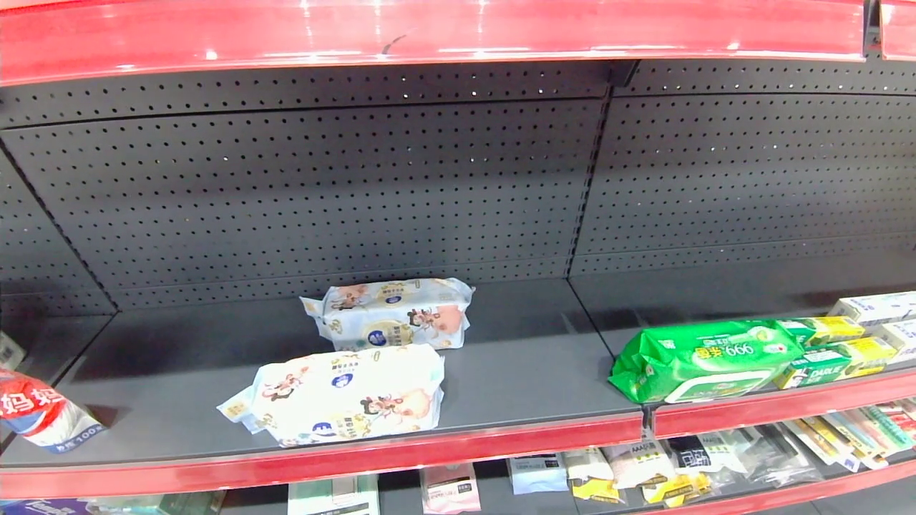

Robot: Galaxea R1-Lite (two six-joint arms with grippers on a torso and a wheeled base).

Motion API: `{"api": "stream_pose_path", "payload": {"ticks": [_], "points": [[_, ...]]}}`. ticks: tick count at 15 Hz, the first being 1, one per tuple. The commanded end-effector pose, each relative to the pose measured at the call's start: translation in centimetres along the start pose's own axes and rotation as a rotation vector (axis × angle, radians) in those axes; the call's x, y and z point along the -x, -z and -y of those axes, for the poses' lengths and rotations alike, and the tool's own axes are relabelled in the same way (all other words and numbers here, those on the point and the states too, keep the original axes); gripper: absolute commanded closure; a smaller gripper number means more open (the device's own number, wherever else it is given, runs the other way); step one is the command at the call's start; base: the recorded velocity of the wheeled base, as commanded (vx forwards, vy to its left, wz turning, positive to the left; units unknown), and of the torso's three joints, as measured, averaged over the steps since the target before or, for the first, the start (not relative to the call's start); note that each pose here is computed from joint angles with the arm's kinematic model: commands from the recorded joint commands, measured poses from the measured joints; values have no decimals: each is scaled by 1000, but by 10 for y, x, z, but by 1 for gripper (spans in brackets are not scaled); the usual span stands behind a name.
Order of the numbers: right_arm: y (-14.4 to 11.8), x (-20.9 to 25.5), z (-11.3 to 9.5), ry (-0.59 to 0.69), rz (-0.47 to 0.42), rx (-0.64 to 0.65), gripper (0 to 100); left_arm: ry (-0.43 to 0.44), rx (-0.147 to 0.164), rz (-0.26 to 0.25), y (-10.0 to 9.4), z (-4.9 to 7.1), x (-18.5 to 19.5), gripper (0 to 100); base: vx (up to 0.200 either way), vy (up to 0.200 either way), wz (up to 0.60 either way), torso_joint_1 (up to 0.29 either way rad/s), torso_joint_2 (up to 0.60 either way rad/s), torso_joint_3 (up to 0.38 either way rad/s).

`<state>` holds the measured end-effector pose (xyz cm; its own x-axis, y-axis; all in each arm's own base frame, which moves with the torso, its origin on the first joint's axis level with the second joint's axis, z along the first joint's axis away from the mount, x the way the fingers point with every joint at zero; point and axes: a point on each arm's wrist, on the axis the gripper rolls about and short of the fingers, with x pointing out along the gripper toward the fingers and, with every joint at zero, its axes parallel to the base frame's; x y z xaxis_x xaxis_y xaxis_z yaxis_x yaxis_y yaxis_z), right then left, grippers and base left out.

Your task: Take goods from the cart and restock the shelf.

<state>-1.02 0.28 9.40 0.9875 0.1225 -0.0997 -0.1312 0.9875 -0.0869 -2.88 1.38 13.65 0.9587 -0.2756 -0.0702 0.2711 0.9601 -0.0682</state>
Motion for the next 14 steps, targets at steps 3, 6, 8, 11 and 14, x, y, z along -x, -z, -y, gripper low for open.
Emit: {"api": "stream_pose_path", "payload": {"ticks": [3, 6, 8, 11, 14], "points": [[12, 13, -2, 56, 131, -19, 0, -8, -6, -76, -43, 8, -51, 0, 0, 0, 0, 0, 0, 0], [12, 12, 0, 109, 165, -70, 0, -9, -3, -79, -58, 13, -90, 0, 0, 0, 0, 0, 0, 0], [14, 12, -1, 91, 150, -61, 0, -9, -4, -85, -61, 15, -103, 0, 0, 0, 0, 0, 0, 0], [20, 11, -1, 100, 93, -92, 0, -6, -7, -117, -57, 16, -115, 0, 0, 0, 0, 0, 0, 0], [20, 11, -1, 101, 94, -92, 0, 18, -6, -153, -61, 18, -132, 0, 0, 0, 0, 0, 0, 0]]}}
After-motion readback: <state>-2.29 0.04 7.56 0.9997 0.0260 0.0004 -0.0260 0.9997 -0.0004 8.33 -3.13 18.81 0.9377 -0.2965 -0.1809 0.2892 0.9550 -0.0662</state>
